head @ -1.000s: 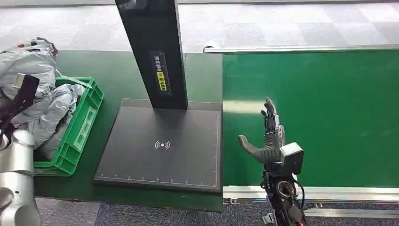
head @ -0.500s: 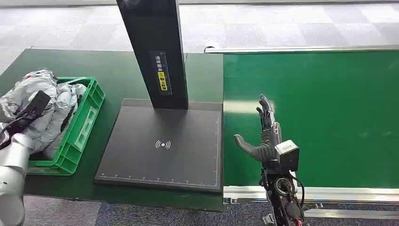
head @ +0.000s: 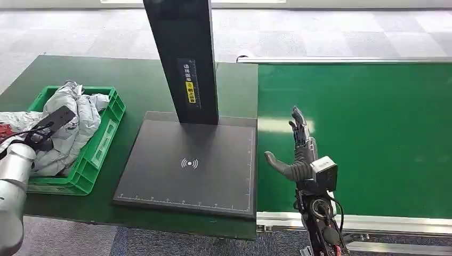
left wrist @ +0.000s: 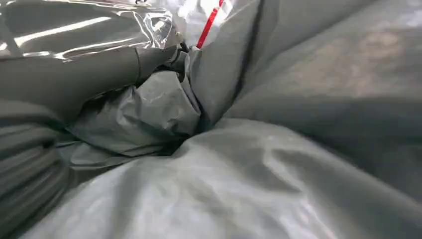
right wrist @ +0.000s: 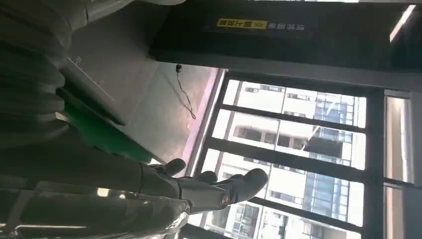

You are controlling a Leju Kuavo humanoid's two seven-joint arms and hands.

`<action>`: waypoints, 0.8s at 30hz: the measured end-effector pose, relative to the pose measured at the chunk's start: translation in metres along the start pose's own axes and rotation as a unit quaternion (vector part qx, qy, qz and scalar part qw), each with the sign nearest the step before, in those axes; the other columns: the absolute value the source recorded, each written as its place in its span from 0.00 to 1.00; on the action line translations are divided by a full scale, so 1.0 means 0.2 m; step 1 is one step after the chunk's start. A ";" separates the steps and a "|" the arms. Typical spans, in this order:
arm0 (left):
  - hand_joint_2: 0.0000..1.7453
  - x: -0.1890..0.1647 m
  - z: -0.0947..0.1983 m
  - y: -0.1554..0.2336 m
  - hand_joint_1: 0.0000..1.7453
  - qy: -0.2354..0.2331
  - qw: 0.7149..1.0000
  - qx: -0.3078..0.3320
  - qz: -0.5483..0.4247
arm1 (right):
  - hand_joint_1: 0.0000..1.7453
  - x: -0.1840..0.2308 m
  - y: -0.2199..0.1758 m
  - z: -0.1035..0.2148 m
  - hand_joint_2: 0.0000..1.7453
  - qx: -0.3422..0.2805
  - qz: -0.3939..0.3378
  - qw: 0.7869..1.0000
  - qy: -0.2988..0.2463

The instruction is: Moved the parcel from conveyor to table for the left to box.

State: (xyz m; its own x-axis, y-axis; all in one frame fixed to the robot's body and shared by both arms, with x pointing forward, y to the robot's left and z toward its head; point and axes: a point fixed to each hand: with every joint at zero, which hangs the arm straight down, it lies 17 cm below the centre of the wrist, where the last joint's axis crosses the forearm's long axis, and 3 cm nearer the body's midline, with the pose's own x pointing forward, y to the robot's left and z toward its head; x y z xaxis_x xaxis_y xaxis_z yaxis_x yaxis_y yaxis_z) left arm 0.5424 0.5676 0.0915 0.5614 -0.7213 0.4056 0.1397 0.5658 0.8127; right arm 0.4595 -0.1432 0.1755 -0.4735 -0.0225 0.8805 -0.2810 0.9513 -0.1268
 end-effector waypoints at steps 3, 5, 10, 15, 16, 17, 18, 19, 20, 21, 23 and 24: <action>1.00 -0.01 0.00 0.01 0.00 0.016 1.000 0.007 -0.022 | 0.00 -0.01 0.00 0.00 1.00 -0.001 0.006 1.000 0.006; 1.00 0.00 -0.01 0.06 0.00 0.024 0.998 0.050 -0.024 | 0.00 -0.02 0.00 0.01 1.00 -0.001 0.008 1.000 0.011; 1.00 0.07 0.01 0.19 0.00 -0.003 0.983 0.182 0.023 | 0.00 -0.01 0.00 0.03 1.00 -0.003 0.011 1.000 0.015; 1.00 0.16 0.10 0.28 0.00 -0.064 0.956 0.281 0.051 | 0.00 -0.01 0.00 0.05 1.00 -0.005 0.018 1.000 0.014; 1.00 0.19 0.12 0.30 0.00 -0.077 0.950 0.297 0.054 | 0.00 -0.01 0.00 0.05 1.00 -0.004 0.021 1.000 0.014; 1.00 0.20 0.14 0.30 0.00 -0.088 0.945 0.309 0.059 | 0.00 -0.01 0.00 0.05 1.00 -0.005 0.022 1.000 0.015; 1.00 0.22 0.16 0.33 0.00 -0.104 0.937 0.327 0.064 | 0.00 -0.01 0.00 0.05 1.00 -0.006 0.023 1.000 0.014; 1.00 0.24 0.20 0.35 0.00 -0.119 0.928 0.346 0.070 | 0.00 -0.01 -0.01 0.05 1.00 -0.007 0.024 1.000 0.014; 1.00 0.26 0.23 0.37 0.00 -0.134 0.918 0.365 0.076 | 0.00 -0.01 -0.01 0.05 1.00 -0.008 0.025 1.000 0.014; 1.00 0.28 0.27 0.39 0.00 -0.147 0.908 0.384 0.081 | 0.00 -0.01 -0.01 0.05 1.00 -0.009 0.025 1.000 0.014; 1.00 0.32 0.33 0.40 0.00 -0.164 0.896 0.407 0.066 | 0.00 -0.01 -0.01 0.05 1.00 -0.010 0.026 1.000 0.013; 1.00 0.34 0.36 0.41 0.00 -0.171 0.891 0.418 0.055 | 0.00 -0.01 -0.01 0.05 1.00 -0.011 0.026 1.000 0.013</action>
State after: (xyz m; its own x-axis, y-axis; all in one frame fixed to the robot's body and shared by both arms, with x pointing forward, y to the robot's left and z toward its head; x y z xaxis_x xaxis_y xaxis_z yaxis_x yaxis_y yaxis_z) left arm 0.5329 0.5354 0.2163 0.2331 -0.8401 0.4898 -0.6367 0.2489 0.7299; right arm 0.4529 -0.1480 0.1700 -0.4646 0.0351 0.8848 -0.2385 0.9573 -0.1632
